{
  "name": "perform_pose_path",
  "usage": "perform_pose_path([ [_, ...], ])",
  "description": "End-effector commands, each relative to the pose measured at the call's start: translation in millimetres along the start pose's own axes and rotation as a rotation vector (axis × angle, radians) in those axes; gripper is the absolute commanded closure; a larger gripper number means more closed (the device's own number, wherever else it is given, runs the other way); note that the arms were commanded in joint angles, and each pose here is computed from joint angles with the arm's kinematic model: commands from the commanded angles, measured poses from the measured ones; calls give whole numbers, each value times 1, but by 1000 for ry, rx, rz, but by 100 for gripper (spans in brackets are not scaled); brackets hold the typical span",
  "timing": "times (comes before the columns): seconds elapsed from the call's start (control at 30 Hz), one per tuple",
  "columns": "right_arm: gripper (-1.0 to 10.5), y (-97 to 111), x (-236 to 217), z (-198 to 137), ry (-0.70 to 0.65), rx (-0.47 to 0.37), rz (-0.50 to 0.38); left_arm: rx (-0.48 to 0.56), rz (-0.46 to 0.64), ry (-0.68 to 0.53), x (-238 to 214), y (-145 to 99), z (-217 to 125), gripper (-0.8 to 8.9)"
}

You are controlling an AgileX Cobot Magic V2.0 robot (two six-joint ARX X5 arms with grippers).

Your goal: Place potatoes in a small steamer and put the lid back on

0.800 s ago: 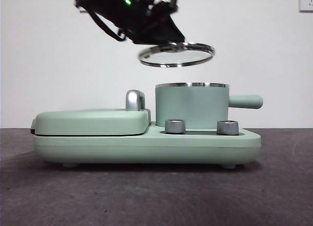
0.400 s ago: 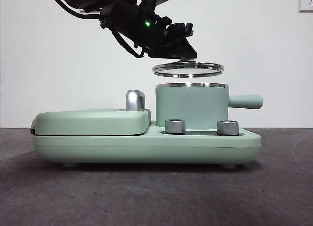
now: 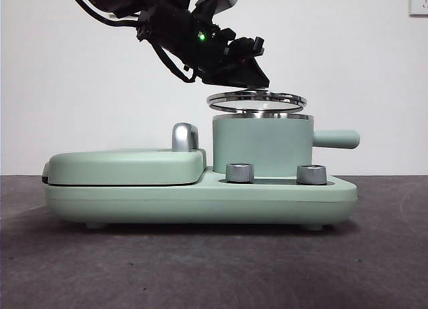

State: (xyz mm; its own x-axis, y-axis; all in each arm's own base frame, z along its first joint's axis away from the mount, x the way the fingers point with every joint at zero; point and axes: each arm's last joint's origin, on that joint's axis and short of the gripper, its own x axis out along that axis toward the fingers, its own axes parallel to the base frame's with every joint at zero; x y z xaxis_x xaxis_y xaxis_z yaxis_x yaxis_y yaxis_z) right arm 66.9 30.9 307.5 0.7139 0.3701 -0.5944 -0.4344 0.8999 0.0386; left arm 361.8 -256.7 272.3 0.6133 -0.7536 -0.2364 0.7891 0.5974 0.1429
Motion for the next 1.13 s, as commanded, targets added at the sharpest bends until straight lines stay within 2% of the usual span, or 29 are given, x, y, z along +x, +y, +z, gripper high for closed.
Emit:
perform_pose_path([
  [0.03, 693, 0, 0, 1, 1, 10, 1, 13, -8, -49, 8, -1, 6, 799],
  [0.17, 693, 0, 0, 0, 13, 10, 0, -15, -23, -56, 14, -1, 0, 799],
  [0.63, 693, 0, 0, -1, 24, 10, -3, -1, -34, -61, 18, -5, -3, 799],
  [0.87, 693, 0, 0, -1, 24, 10, -7, 19, -45, -6, 18, -6, -9, 799],
  [1.13, 693, 0, 0, -1, 22, 10, -11, 33, -45, 2, 18, -6, -9, 799],
])
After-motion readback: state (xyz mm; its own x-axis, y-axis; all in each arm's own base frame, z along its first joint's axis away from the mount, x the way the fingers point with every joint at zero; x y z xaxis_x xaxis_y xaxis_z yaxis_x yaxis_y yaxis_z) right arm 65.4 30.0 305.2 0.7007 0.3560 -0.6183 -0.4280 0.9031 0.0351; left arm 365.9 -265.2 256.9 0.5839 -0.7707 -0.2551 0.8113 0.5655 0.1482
